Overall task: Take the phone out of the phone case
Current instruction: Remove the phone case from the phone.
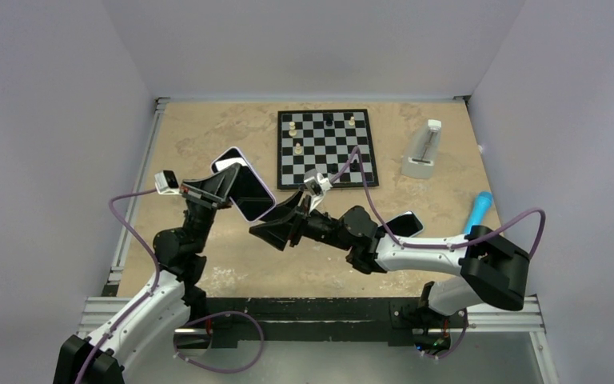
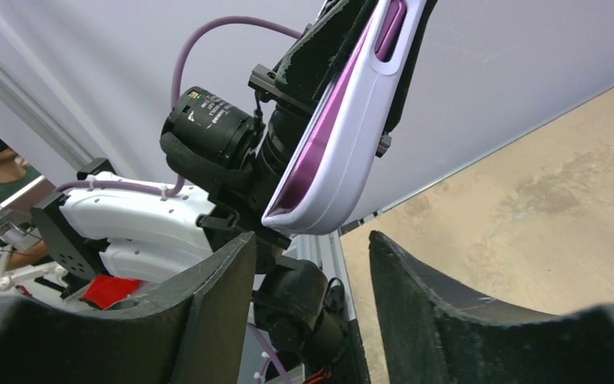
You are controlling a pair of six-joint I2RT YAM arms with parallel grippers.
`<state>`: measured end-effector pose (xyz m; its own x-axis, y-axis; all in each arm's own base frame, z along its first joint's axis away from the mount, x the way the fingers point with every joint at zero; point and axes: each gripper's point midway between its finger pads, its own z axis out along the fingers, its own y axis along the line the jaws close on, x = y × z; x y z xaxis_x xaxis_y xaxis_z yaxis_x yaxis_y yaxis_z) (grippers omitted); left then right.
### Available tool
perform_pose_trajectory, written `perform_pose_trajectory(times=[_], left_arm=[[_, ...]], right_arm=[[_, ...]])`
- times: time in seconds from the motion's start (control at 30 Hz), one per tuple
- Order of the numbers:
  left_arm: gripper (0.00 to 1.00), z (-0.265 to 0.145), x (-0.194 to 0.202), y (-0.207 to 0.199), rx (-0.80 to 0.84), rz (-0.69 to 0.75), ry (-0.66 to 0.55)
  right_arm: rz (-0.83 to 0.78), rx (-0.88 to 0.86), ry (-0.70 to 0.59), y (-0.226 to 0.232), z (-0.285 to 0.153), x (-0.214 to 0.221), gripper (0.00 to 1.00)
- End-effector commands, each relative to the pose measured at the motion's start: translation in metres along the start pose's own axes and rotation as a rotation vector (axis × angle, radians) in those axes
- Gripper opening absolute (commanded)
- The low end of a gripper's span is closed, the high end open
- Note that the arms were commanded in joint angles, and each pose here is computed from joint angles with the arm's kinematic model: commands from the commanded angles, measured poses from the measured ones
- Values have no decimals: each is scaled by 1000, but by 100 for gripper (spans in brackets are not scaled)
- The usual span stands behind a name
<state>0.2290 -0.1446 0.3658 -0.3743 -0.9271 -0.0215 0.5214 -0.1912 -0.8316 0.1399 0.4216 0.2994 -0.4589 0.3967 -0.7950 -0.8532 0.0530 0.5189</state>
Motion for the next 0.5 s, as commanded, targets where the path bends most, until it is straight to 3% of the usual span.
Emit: perform_pose_trajectory(times=[0.0,0.07,0.33,0.47], left_arm=[[0,0,-2,-42,146,13,-10],[0,-2,-2,-42,148,12,-10],[0,-6,-4,-43,152,11,-20],[0,-3,-4,-49,162,9,-19]], right_arm=[[-31,-33,-60,19,16,-32,54],[-22,-10,-44,17,23,-33,48],[-15,-24,-32,16,28,-27,38],[-21,-37,-32,15,28,-22,40]])
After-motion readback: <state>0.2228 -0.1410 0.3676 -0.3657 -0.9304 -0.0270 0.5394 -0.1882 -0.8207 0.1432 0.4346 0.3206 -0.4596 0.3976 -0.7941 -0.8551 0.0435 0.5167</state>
